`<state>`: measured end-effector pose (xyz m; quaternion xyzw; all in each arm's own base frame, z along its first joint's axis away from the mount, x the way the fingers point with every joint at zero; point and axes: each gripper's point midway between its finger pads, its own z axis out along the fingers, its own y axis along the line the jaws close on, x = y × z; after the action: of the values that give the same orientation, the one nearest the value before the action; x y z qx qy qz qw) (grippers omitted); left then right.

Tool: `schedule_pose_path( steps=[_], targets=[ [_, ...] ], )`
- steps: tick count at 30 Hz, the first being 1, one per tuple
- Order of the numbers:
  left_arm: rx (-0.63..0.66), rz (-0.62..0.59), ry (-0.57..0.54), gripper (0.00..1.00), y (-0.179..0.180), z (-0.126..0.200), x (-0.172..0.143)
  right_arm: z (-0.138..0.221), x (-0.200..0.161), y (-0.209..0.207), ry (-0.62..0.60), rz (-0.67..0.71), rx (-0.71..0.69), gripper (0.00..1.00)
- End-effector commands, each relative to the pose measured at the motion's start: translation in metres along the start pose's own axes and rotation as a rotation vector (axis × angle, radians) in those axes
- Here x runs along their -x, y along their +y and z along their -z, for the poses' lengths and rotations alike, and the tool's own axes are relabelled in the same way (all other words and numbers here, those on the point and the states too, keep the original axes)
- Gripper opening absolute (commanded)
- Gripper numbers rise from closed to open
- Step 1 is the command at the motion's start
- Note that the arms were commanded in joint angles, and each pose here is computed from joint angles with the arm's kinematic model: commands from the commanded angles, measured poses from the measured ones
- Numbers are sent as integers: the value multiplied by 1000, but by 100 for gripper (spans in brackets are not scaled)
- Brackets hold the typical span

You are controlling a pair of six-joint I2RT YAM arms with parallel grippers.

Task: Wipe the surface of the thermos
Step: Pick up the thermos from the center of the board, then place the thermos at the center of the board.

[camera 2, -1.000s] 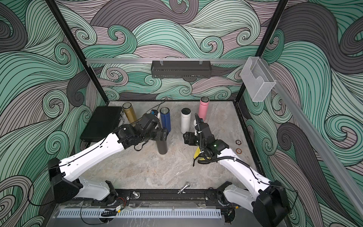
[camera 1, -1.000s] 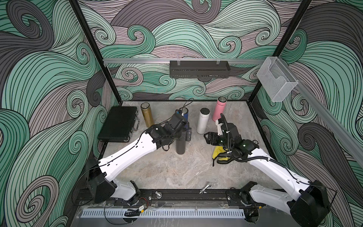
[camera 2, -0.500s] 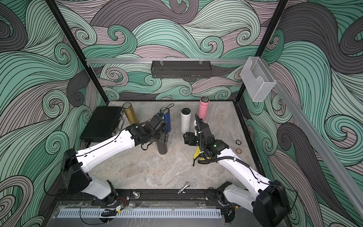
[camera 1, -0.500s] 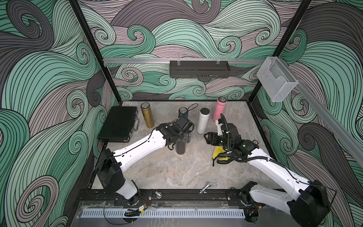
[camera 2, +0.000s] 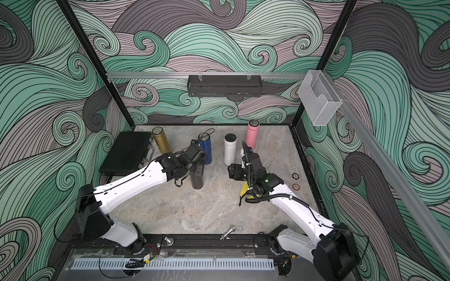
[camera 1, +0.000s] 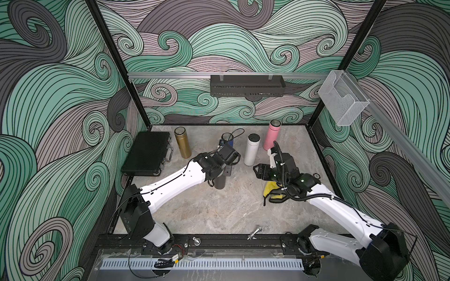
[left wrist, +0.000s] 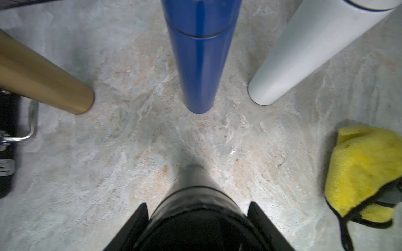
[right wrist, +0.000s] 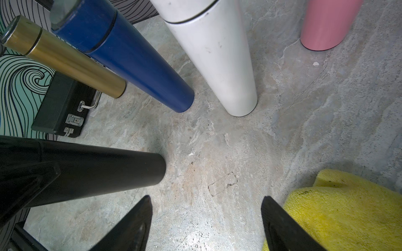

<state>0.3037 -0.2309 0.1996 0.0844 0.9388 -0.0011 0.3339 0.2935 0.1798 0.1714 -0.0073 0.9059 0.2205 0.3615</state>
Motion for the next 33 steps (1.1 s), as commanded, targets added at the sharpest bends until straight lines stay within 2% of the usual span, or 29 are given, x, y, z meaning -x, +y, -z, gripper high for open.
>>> schedule_pose_path(
  steps=[1,3,4,10,14,16,17,23,29,33],
  targets=[
    [130,-19,-102,0,43,21,22,-4,3,3,-10,-14,15,78],
    [166,-14,-114,0,58,19,25,-5,5,5,-9,-13,20,78],
    [166,15,-147,0,70,28,32,-5,6,5,-9,-11,20,78],
    [170,110,-216,0,113,14,51,-10,15,10,-8,2,23,78],
    [105,172,-204,0,116,3,67,-14,20,11,-4,1,29,78],
    [103,183,-192,0,116,3,77,-17,23,12,-2,2,33,78],
    [112,177,-170,0,114,-8,79,-19,24,12,3,0,37,78],
    [150,197,-192,0,120,-28,116,-24,34,8,7,-13,43,78],
    [127,249,-172,0,131,-58,146,-20,43,2,-7,-23,43,78],
    [123,233,-110,0,128,-82,153,-20,47,-1,-11,-31,38,77]
  ],
)
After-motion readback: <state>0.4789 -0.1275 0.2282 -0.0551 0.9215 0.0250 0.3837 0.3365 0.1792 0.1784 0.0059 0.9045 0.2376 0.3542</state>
